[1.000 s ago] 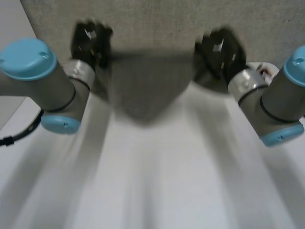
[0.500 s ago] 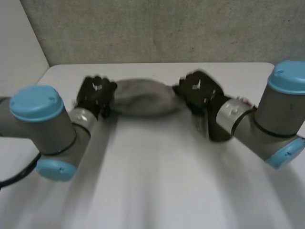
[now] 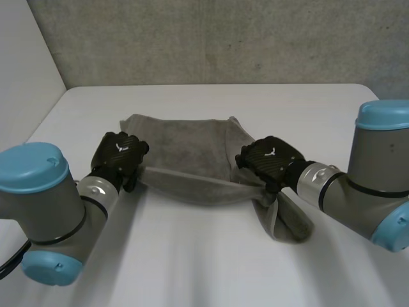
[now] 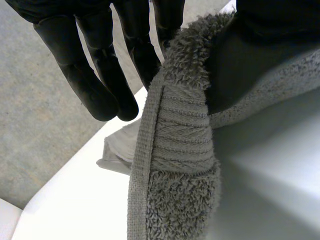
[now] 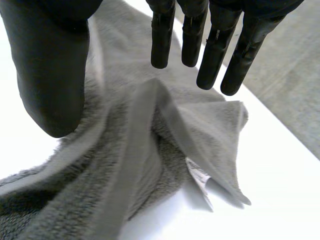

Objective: Fold the towel.

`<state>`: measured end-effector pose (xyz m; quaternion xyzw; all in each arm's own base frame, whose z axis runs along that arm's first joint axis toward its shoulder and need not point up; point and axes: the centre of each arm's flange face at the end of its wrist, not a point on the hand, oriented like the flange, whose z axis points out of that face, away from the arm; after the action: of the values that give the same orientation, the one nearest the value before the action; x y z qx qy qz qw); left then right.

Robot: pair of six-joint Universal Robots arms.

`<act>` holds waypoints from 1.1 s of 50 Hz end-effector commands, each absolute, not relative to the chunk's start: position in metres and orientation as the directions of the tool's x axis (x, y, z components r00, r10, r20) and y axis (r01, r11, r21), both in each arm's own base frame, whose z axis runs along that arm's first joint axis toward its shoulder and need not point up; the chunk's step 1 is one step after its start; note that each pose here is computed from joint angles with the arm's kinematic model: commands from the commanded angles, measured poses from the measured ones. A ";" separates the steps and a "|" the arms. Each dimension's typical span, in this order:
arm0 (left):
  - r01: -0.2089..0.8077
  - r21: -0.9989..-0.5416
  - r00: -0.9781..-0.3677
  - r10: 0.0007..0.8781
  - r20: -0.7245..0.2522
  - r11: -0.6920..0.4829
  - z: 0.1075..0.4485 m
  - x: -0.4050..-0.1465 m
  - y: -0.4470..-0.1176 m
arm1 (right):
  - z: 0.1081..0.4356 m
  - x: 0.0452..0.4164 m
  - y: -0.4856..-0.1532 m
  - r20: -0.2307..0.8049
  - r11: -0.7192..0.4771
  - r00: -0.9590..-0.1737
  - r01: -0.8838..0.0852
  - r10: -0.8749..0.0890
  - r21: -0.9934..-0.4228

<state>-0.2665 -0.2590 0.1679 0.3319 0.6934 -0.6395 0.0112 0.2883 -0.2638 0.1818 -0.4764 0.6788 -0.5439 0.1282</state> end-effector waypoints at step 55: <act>0.531 -0.847 -0.771 0.422 -0.476 0.014 0.163 -0.242 -0.255 | 0.158 0.211 -0.325 0.379 0.194 -0.785 -0.522 -0.490 -0.831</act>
<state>-0.2407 -0.2579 0.1621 0.3326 0.7115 -0.6172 0.0471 0.2215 -0.3281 0.1635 -0.3262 0.7571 -0.5660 -0.0042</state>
